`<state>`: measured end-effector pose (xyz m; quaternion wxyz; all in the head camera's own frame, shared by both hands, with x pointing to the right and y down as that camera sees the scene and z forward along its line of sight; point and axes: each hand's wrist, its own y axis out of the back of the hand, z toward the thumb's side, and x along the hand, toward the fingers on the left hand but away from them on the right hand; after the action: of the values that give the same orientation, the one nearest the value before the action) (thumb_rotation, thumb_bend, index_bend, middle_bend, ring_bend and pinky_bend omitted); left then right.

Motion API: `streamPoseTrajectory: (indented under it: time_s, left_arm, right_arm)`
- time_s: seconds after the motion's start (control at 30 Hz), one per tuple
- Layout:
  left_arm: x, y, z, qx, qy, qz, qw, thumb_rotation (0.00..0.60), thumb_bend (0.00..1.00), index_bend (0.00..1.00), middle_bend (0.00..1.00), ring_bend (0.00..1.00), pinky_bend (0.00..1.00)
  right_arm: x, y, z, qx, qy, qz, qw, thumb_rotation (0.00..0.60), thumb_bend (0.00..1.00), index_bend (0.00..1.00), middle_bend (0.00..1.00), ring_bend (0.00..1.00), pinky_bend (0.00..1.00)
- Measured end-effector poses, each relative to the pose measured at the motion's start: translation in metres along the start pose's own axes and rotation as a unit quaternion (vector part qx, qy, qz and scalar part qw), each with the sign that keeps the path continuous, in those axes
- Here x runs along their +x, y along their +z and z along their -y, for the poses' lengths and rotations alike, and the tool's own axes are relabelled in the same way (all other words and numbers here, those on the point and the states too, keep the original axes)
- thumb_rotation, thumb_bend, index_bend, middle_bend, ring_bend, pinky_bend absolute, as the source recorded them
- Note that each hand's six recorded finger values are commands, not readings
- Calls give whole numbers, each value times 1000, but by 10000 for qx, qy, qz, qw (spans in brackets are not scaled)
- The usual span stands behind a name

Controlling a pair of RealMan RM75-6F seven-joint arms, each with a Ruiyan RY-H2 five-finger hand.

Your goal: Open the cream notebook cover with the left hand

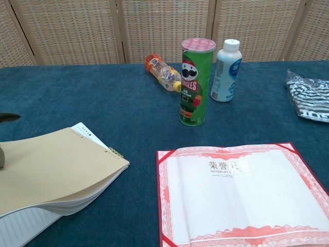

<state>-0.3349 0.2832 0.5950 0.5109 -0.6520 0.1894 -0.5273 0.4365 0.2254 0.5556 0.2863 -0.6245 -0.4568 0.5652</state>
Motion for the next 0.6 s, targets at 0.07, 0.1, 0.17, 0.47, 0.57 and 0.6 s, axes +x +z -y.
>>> streamPoseTrajectory:
  time_s: [0.07,0.1,0.17,0.47,0.57,0.6]
  left_arm:
    - [-5,-5,1,8,-24,-38,10000,600,688,824,0,0,0]
    - [-7,-6,2,20,-27,-46,10000,600,688,824,0,0,0]
    - [-11,-9,2,45,-25,-42,10000,600,688,824,0,0,0]
    - [-31,-16,2,21,-62,-52,10000,600,689,824,0,0,0]
    - [-30,-19,1,0,-22,-81,10000,600,688,824,0,0,0]
    - [-28,-19,0,-9,4,-91,10000,600,688,824,0,0,0]
  right_arm:
    - [0,0,0,4,-1,1,10000,600,52,30,0,0,0]
    - [0,0,0,3,-3,3,10000,600,53,30,0,0,0]
    - [0,0,0,12,-7,5,10000,600,52,30,0,0,0]
    - [0,0,0,16,-14,14,10000,600,51,30,0,0,0]
    - [0,0,0,19,-8,12,10000,600,50,30,0,0,0]
    - [0,0,0,22,-9,10,10000,600,52,30,0,0,0]
